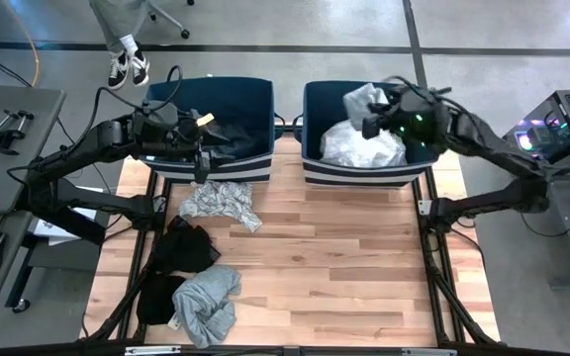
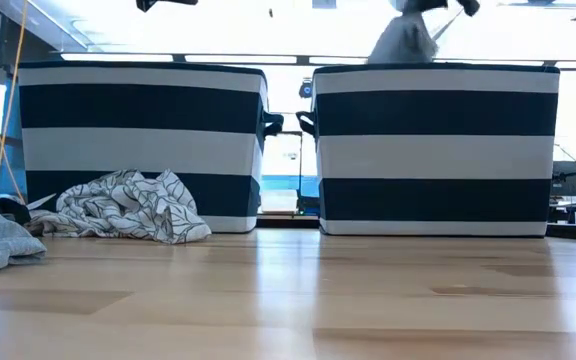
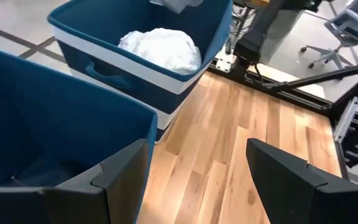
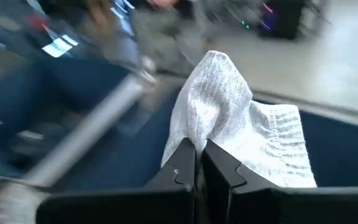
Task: Sort clothes
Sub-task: Put the gray underwear into the right blue laundry bin
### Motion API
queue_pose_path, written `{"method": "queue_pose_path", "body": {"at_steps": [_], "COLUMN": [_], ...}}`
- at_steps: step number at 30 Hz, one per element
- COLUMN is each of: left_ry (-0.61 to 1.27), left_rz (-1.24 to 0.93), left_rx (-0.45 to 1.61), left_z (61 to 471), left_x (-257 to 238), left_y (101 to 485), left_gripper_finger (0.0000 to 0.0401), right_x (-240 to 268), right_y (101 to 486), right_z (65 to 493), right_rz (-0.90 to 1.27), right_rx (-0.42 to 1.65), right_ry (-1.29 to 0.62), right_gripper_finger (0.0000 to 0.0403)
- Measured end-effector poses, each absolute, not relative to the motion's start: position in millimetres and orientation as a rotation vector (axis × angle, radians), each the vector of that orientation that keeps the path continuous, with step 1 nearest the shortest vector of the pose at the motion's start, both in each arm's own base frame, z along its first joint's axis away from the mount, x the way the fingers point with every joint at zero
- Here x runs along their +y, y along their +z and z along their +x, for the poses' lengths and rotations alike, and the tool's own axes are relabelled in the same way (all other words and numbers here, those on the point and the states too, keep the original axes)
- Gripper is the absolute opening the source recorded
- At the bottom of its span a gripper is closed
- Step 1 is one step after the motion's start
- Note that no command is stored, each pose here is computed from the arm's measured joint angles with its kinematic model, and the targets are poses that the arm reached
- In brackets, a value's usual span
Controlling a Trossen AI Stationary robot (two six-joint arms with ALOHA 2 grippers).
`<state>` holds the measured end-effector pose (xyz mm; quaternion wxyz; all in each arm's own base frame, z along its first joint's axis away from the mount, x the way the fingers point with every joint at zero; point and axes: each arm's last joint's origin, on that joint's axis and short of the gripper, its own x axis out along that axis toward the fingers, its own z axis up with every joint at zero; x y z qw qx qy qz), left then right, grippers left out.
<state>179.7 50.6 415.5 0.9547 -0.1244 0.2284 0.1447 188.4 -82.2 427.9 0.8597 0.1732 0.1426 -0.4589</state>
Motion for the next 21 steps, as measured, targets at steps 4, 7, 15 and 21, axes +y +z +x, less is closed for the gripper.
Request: {"method": "queue_pose_path", "body": {"at_steps": [4,7,15,21], "left_ry": [0.316,0.345,0.421,0.437], "left_rz": [-0.273,-0.275,-0.319,-0.347], "left_rx": [0.462,0.459,0.444,0.438], "left_z": [180.5,180.6,180.1,179.9], "left_x": [51.3,52.2,53.9,54.2], "left_y": [415.0,414.9,414.9,414.8], "left_gripper_finger": [0.0254,0.0254,0.0254,0.0254], "right_x": [-116.8,-144.5,-212.0,-237.7], "right_y": [404.5,381.9,297.5,223.4], "right_z": [184.9,190.5,227.3,252.4], "right_rz": [0.409,0.422,0.473,0.495], "right_rx": [0.512,0.696,1.129,1.406], "right_ry": [-1.02,-1.031,-0.836,-0.687], "right_gripper_finger": [0.0001,0.0001,0.0001,0.0002]}}
